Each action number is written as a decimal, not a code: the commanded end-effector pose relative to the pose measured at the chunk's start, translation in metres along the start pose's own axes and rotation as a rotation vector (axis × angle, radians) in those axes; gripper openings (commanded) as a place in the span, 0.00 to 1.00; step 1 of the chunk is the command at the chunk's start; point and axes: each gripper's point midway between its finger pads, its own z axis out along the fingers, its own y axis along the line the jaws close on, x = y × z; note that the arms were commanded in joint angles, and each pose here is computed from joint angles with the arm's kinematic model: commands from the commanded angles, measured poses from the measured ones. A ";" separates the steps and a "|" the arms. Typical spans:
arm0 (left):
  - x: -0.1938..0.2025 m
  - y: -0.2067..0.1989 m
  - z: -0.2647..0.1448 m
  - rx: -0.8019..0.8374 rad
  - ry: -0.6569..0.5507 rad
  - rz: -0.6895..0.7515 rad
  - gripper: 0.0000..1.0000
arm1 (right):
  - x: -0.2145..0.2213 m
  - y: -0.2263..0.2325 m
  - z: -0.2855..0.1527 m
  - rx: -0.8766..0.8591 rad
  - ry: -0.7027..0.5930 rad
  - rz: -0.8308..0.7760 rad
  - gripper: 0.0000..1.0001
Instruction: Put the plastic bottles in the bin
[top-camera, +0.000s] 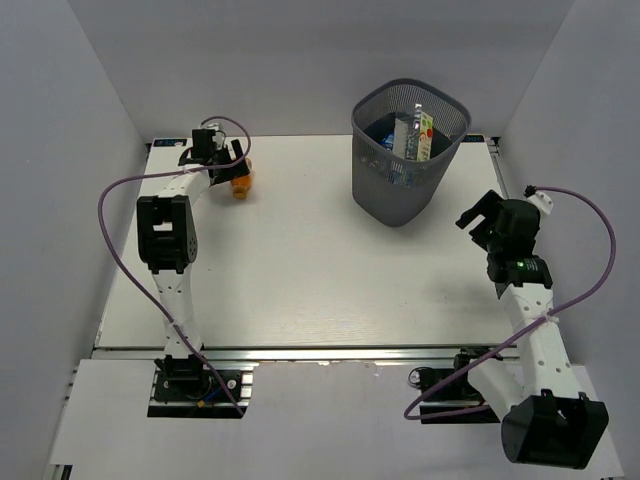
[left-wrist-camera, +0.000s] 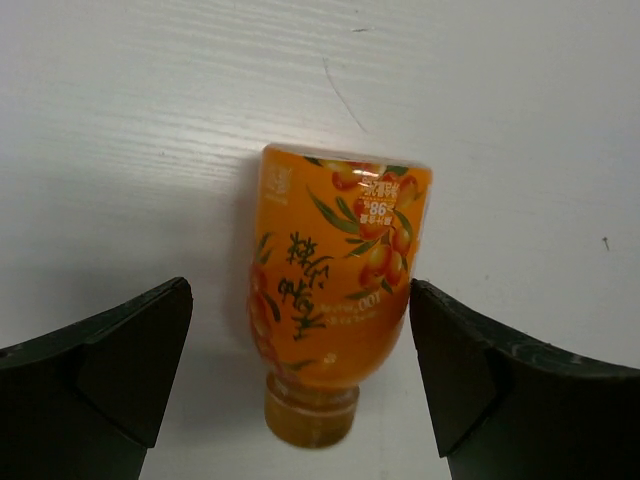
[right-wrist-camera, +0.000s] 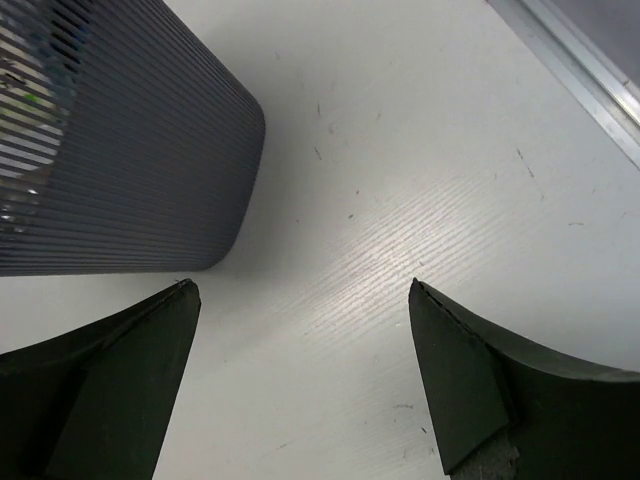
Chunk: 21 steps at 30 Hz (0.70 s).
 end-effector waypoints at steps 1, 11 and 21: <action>-0.022 -0.007 0.006 0.025 -0.055 0.022 0.98 | 0.008 0.014 0.005 -0.113 0.064 0.031 0.89; -0.026 -0.011 0.021 0.047 -0.058 0.001 0.54 | 0.024 -0.025 0.019 -0.012 0.109 0.094 0.89; -0.113 -0.099 -0.100 0.288 -0.305 0.037 0.37 | 0.028 -0.040 0.017 0.021 0.103 0.103 0.89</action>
